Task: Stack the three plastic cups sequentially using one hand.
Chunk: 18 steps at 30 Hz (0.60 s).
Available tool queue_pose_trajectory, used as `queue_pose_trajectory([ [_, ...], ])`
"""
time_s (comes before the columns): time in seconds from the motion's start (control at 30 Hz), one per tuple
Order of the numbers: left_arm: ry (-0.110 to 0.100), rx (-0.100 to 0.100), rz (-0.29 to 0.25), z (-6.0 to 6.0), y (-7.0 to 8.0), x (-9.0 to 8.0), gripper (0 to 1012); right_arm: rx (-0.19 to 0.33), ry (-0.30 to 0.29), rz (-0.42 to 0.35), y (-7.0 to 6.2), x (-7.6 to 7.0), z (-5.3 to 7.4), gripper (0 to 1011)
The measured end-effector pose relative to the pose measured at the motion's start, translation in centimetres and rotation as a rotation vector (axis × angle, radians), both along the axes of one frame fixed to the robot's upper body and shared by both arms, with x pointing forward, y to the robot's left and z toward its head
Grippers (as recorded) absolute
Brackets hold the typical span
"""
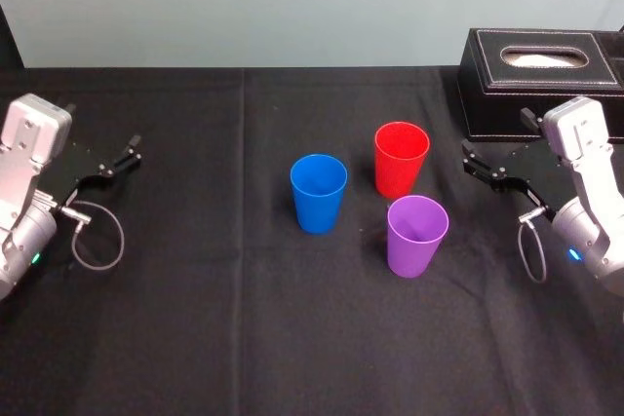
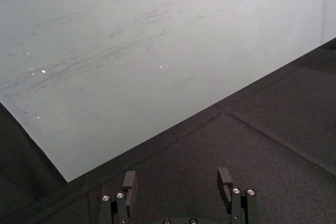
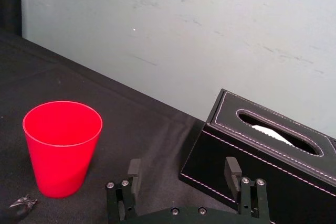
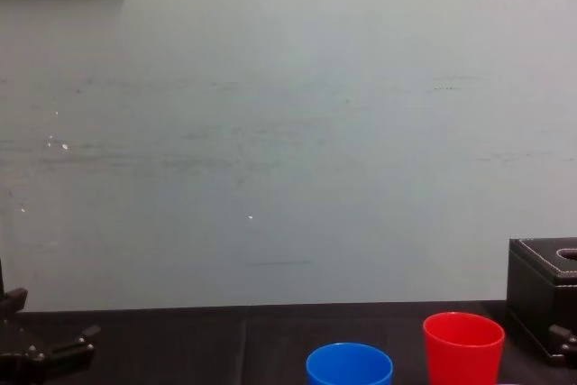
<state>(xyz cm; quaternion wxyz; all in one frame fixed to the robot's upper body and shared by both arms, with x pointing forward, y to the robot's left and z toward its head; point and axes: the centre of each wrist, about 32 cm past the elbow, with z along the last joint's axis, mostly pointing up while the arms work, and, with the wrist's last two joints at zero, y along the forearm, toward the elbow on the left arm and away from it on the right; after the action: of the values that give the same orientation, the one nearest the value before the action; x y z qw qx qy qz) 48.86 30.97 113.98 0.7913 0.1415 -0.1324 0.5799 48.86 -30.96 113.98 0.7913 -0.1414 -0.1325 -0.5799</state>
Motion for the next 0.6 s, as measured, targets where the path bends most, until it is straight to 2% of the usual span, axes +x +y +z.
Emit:
queue_pose_trajectory([
  [0.6, 0.0, 0.0, 0.0, 0.0, 0.0, 0.0, 1005, 0.0, 0.0, 0.0, 0.0, 0.0, 0.0, 1002],
])
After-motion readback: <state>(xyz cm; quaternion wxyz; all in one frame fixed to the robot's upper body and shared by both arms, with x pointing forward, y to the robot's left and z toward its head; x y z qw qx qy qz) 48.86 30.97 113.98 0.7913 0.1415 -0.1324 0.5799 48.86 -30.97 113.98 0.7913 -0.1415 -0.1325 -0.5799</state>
